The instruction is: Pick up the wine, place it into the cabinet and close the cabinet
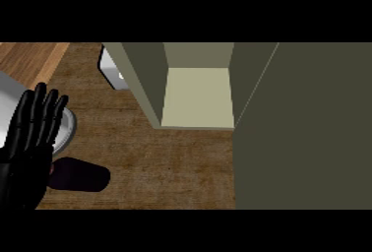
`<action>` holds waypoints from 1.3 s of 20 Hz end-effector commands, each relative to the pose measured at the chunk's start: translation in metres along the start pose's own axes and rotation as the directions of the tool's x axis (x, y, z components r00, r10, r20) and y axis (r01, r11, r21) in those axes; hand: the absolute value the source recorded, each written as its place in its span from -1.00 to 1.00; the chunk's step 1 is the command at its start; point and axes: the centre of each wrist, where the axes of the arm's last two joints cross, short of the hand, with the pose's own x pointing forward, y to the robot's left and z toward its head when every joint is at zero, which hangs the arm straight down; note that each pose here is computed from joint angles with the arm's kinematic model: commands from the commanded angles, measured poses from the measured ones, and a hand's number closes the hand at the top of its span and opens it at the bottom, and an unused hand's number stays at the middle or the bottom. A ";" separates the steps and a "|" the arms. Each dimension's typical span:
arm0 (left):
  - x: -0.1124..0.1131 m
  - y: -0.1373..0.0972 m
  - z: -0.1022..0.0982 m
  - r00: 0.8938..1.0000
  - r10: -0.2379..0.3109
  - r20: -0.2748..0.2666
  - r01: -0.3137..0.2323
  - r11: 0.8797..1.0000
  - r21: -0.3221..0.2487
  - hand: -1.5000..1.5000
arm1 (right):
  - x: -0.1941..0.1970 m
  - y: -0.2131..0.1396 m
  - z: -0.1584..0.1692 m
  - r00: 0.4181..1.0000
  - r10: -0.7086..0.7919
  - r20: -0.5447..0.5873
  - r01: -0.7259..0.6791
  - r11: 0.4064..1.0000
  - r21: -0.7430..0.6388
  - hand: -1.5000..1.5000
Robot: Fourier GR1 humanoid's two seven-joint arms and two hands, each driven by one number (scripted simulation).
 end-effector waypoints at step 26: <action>0.089 0.016 0.099 0.875 0.465 -0.138 -0.483 0.860 -0.164 -1.00 | 0.082 0.005 0.039 0.979 -0.149 -0.137 0.181 0.948 0.261 -1.00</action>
